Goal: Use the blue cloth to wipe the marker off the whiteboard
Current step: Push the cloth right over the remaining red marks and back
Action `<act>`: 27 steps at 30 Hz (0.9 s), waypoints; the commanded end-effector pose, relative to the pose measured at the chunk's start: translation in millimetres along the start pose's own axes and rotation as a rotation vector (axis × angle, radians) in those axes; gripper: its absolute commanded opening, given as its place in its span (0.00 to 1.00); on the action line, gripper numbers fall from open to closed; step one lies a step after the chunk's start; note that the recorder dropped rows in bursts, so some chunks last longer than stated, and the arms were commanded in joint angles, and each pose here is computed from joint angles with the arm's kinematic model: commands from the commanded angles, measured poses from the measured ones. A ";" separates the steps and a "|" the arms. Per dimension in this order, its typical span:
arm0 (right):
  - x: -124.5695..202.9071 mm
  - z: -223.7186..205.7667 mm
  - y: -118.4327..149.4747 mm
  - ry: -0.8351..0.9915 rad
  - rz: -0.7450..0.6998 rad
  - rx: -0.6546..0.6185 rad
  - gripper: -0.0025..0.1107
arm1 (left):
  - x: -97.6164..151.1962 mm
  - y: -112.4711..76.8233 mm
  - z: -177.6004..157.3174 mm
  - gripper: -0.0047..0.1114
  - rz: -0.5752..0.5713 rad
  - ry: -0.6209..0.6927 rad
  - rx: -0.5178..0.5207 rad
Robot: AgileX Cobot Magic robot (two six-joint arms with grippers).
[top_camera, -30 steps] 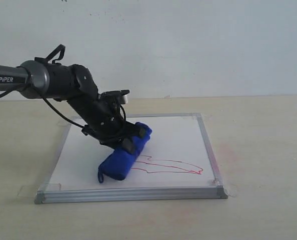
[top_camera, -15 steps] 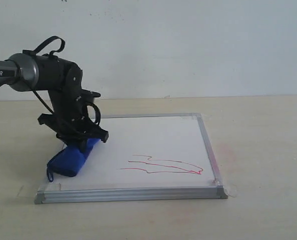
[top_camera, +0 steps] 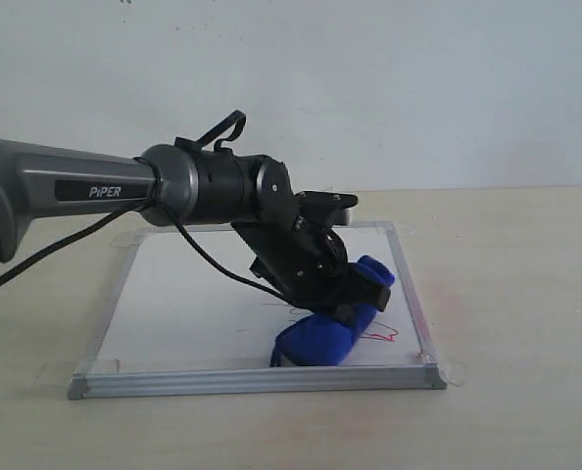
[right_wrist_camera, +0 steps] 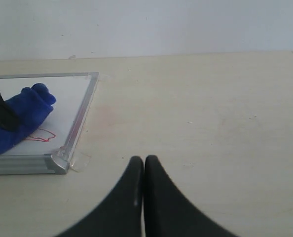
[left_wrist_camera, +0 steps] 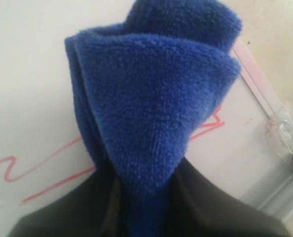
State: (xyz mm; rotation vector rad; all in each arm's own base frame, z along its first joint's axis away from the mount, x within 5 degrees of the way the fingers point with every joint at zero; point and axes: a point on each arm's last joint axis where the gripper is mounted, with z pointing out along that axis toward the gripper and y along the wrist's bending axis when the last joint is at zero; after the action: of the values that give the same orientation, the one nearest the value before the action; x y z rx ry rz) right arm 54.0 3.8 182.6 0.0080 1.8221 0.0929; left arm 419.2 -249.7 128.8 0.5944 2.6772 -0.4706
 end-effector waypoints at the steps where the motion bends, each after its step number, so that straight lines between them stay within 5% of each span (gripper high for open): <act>1: -1.6 -0.5 -0.3 -0.017 -0.001 0.005 0.02 | 2.2 21.6 -0.5 0.08 0.027 0.024 -0.079; 8: -1.6 -0.5 -0.3 -0.017 -0.001 0.005 0.02 | 22.6 105.8 -26.2 0.08 -0.053 0.260 -0.384; 14: -1.6 -0.5 -0.3 -0.017 -0.001 0.005 0.02 | 23.8 149.7 -60.4 0.08 -0.152 0.249 -0.444; 20: -1.6 -0.5 -0.3 -0.017 -0.001 0.005 0.02 | 10.7 143.2 -71.8 0.08 -0.167 0.128 -0.416; 27: -1.6 -0.5 -0.3 -0.017 -0.001 0.005 0.02 | -3.7 104.7 -52.8 0.08 -0.205 -0.001 -0.265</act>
State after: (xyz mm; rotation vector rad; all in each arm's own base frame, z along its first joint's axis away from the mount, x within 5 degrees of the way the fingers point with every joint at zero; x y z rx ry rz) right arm 54.0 3.8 182.6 0.0080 1.8221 0.0929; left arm 457.7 -118.4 150.5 0.2543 2.7971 -0.0682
